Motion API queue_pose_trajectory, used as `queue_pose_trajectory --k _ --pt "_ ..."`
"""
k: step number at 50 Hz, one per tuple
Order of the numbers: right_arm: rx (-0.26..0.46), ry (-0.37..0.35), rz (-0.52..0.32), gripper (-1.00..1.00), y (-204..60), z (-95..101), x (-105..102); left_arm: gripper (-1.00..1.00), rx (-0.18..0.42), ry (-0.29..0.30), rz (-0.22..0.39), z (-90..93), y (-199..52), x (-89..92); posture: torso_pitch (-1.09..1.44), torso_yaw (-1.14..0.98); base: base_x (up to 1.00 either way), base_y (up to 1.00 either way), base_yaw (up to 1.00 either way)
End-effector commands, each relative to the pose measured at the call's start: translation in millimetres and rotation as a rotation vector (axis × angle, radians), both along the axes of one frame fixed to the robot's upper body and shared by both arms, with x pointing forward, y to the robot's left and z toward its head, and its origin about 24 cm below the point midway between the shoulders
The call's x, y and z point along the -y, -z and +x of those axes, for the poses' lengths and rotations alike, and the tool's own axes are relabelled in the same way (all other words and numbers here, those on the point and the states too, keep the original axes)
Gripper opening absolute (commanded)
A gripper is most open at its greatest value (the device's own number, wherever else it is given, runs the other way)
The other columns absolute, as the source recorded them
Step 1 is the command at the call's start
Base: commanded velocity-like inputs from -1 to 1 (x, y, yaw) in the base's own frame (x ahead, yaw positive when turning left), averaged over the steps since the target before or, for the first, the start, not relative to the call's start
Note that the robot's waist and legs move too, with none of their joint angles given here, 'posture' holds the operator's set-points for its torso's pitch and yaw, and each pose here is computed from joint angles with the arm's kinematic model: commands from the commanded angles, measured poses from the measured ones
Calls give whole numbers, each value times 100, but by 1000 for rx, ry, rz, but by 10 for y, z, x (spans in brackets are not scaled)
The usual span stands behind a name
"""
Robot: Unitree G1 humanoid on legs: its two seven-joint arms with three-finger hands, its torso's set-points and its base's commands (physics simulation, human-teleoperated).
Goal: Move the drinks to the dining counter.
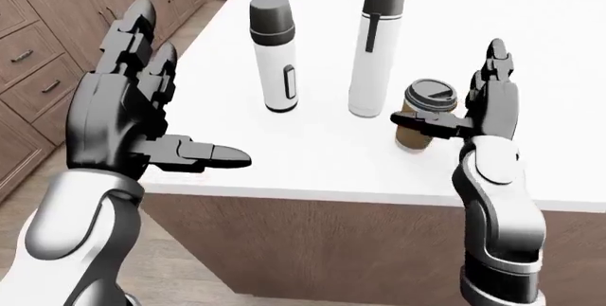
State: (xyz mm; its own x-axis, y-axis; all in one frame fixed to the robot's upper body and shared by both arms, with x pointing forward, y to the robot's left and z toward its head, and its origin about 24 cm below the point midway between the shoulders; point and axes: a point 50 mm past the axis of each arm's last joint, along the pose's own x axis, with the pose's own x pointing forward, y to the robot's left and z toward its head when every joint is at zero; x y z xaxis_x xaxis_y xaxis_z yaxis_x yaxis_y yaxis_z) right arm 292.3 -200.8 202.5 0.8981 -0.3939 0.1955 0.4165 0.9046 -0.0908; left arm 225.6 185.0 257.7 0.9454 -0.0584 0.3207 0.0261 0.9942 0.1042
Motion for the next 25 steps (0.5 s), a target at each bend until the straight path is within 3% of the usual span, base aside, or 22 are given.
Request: queue_pose_trajectory --k 1,17,25 --pt "86 -10 -14 100 -226 -88 -25 100 74 -5 9 -53 -109 3 0 0 0 0 0" --pt "222 -19 -18 100 -741 -667 54 100 80 -4 12 -54 -153 19 0 0 0 0 0" --pt "247 -10 -26 100 -809 -829 138 100 85 -3 14 -64 -173 23 0 0 0 0 0"
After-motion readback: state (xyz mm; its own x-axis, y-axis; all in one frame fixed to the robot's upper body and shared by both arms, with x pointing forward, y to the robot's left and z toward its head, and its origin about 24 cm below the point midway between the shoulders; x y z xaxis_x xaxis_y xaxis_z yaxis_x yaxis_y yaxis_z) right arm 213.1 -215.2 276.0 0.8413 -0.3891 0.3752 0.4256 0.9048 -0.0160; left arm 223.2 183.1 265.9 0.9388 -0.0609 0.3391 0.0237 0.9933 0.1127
